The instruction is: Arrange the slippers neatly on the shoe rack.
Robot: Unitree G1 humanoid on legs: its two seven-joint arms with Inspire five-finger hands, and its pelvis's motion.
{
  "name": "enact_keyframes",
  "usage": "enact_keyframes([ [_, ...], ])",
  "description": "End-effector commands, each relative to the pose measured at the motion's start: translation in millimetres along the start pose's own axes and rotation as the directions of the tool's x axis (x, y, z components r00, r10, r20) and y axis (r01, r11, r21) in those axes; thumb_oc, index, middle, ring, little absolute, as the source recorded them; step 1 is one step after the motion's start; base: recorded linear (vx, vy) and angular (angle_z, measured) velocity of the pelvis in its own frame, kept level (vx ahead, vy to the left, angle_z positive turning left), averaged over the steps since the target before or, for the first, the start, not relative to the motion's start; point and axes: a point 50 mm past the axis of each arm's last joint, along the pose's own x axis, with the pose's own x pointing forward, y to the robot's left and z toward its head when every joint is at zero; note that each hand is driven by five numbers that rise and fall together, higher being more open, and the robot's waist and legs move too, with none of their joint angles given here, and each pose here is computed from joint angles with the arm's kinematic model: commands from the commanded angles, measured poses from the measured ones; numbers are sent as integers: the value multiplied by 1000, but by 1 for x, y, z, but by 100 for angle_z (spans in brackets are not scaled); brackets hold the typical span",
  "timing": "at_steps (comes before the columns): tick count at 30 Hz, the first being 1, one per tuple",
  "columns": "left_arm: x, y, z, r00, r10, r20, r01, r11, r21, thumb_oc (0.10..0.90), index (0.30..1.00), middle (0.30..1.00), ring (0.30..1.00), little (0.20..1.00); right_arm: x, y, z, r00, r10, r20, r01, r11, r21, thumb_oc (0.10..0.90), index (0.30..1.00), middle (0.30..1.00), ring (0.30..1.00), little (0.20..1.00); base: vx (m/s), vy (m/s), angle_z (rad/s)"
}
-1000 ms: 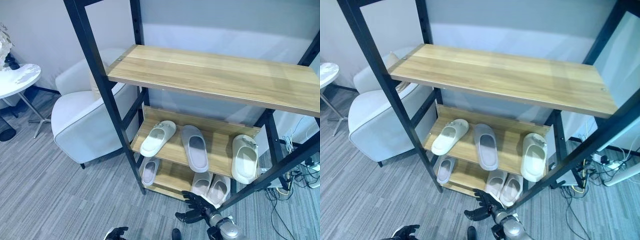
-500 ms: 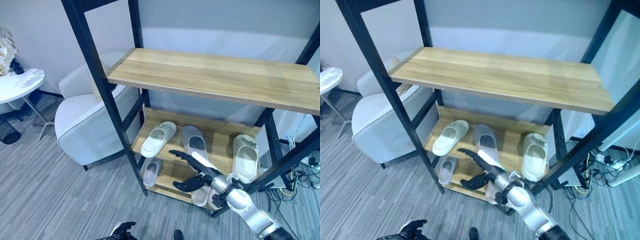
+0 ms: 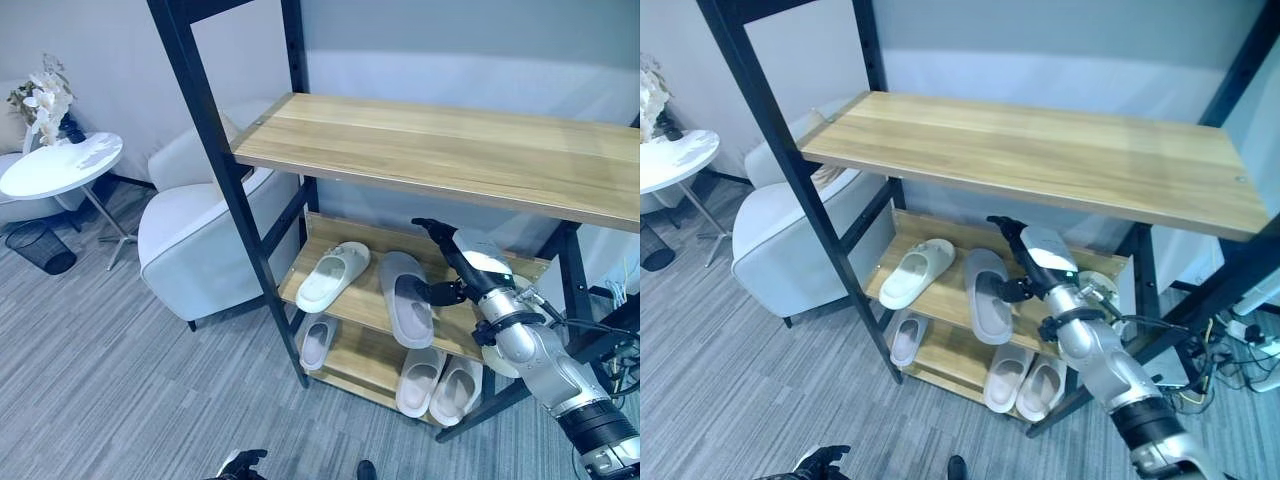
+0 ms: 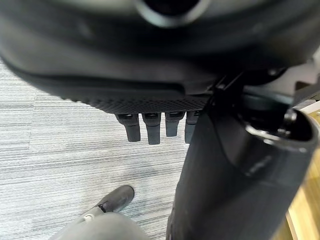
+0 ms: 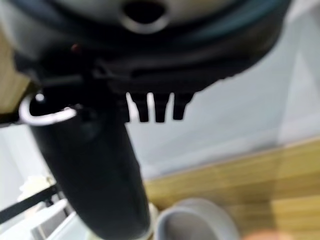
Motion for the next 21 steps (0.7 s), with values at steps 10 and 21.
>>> enact_keyframes([
  [10, -4, 12, -22, 997, 48, -60, -48, 999, -2, 800, 900, 900, 900, 900, 23, -33, -1, 976, -218, -29, 220, 964, 150, 800, 900, 900, 900, 900, 22, -7, 5],
  [21, -5, 16, -24, 994, 82, -70, -84, 996, -40, 800, 900, 900, 900, 900, 20, -29, -23, 955, -248, -162, 276, 943, 187, 800, 900, 900, 900, 900, 0, 0, 0],
])
